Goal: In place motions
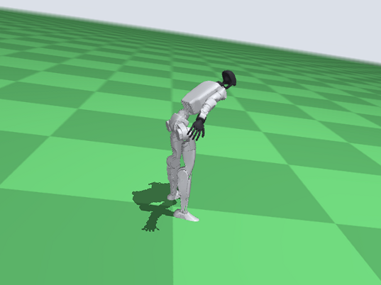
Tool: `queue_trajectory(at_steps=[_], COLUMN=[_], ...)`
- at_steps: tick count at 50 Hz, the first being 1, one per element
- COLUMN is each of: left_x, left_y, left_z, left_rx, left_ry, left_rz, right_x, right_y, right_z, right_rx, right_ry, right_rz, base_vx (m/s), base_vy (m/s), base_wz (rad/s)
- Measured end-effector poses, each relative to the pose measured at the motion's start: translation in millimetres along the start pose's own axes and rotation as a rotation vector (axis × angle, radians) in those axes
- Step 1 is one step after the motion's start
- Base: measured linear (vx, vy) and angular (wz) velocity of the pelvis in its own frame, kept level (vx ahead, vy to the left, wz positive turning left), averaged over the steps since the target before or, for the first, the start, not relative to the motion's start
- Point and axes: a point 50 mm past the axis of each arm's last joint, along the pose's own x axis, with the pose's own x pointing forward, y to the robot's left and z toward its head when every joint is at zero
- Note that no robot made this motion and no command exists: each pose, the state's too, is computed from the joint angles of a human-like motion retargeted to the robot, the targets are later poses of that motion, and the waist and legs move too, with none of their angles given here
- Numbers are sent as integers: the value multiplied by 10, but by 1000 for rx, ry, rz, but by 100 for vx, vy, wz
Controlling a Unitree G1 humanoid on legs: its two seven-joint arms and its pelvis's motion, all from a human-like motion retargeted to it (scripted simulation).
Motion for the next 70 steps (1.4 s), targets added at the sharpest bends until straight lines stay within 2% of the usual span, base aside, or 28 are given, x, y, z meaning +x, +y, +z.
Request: queue_trajectory(at_steps=[9,18,27,33,38,42,48,54,60,67,70], left_x=[-39,-58,-52,-50,-27,-1,71,160,181,218,232], left_y=[162,234,248,261,300,305,171,34,7,-40,-30], left_z=[-28,-99,-171,-196,-136,-7,85,160,132,121,127], left_rx=[72,52,83,61,90,311,491,708,553,557,553], left_ry=[-172,-436,-665,-732,-614,-465,-127,206,395,528,567], left_rz=[-4,-130,-425,-452,-354,-281,-379,-219,6,94,127], right_x=[-169,-104,-61,-24,-25,-45,-10,-30,-158,-246,-238], right_y=[-233,65,15,156,2,-257,-301,-409,-752,-827,-691], right_z=[-413,-327,-104,-58,58,271,622,1133,1376,1719,1906], right_rx=[188,510,379,407,393,206,-32,-287,-431,-481,-440], right_ry=[54,-18,-40,-44,-87,-123,-111,-167,-148,-186,-238], right_rz=[-21,39,-12,-20,-104,-171,-166,-188,-319,-339,-302], base_vx=[-12,-7,3,-1,5,0,-1,-1,-7,-7,-5], base_vy=[11,20,17,1,3,3,4,6,2,-12,-52], base_wz=[-123,-73,3,0,12,29,39,72,91,89,71])
